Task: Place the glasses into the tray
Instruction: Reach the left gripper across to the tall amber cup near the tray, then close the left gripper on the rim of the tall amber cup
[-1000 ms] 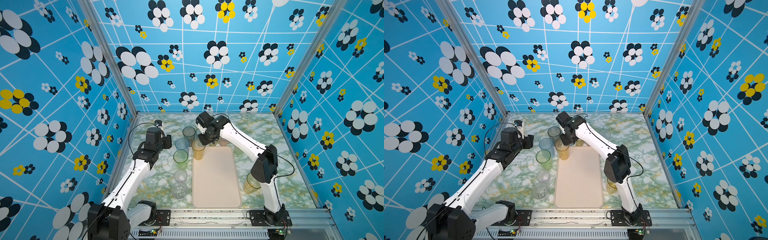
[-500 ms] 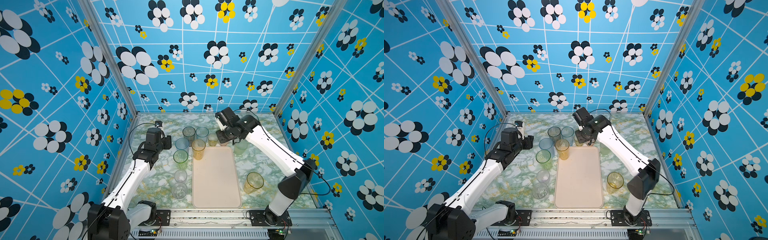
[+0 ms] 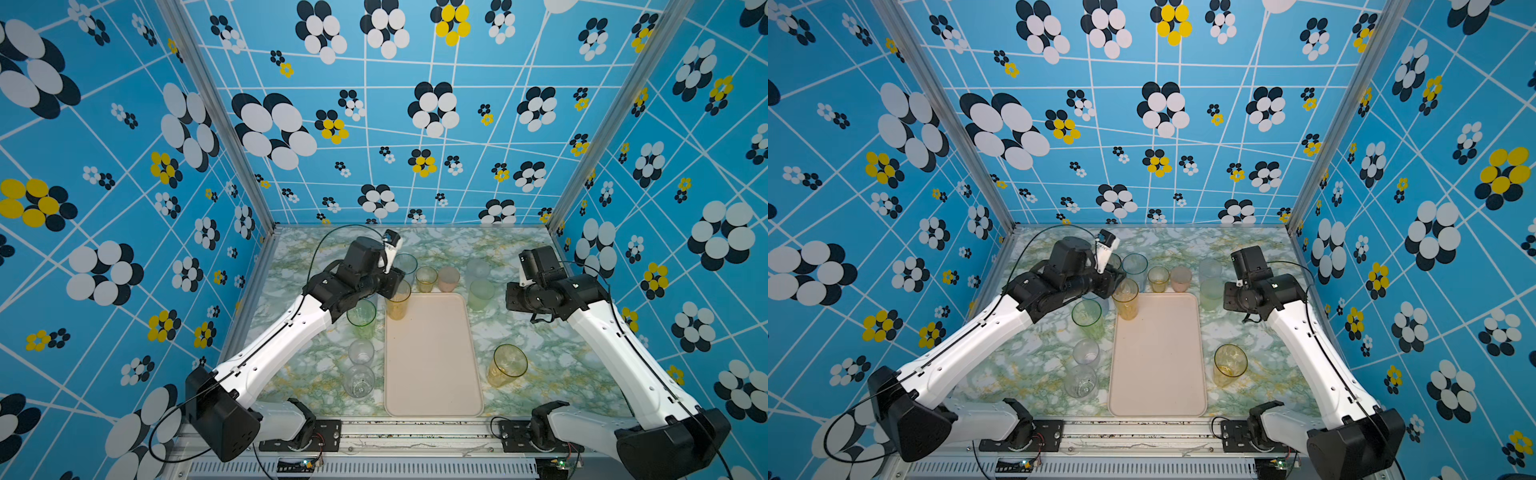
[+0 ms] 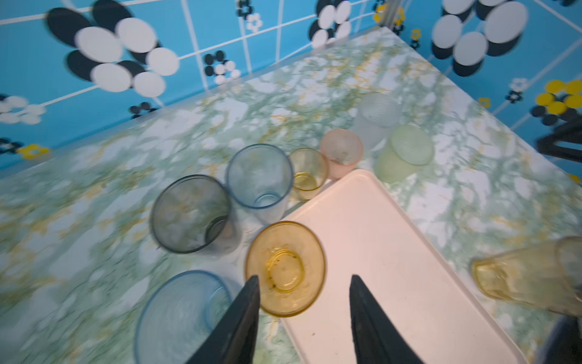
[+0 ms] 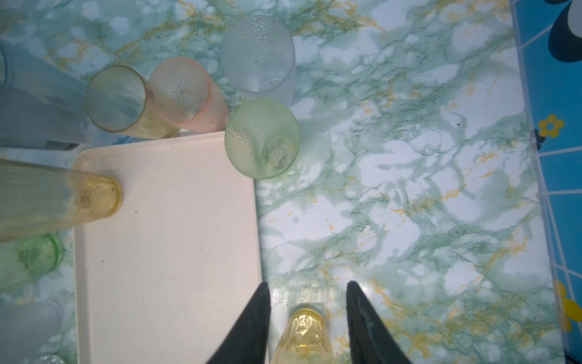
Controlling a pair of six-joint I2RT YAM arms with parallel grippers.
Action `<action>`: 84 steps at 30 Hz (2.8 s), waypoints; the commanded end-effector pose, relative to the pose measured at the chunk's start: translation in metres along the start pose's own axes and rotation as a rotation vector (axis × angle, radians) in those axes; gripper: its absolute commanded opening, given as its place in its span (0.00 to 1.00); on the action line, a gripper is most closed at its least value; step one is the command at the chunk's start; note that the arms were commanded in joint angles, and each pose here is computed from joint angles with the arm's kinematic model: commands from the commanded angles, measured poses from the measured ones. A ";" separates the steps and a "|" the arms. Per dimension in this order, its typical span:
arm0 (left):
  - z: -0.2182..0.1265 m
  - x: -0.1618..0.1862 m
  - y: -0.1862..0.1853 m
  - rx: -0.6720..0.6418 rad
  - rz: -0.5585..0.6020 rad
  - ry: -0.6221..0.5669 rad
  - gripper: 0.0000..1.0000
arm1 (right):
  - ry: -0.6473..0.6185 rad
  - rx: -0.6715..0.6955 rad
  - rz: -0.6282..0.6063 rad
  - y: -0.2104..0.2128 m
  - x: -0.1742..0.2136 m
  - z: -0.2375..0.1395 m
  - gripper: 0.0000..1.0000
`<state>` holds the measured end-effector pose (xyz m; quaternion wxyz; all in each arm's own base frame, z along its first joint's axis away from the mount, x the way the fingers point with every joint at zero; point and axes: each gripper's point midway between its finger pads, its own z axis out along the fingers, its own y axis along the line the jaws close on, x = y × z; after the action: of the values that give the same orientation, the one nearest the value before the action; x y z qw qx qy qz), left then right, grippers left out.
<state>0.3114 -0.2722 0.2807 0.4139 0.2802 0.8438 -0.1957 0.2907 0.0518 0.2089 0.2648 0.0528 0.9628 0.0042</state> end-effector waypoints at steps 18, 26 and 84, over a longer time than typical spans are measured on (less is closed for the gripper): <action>0.074 0.067 -0.220 0.363 0.295 0.397 0.38 | -0.029 -0.139 0.266 -0.045 -0.023 0.053 0.46; 0.092 0.077 -0.237 0.363 0.326 0.445 0.37 | -0.030 -0.163 0.254 -0.044 -0.021 0.055 0.47; 0.135 0.107 -0.264 0.348 0.424 0.537 0.31 | -0.044 -0.182 0.286 -0.060 -0.008 0.050 0.47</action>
<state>0.1719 -0.5190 0.1485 0.1633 0.5443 0.8022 -0.1830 0.3213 -0.0110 0.1670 0.2833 0.1691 0.9360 0.1225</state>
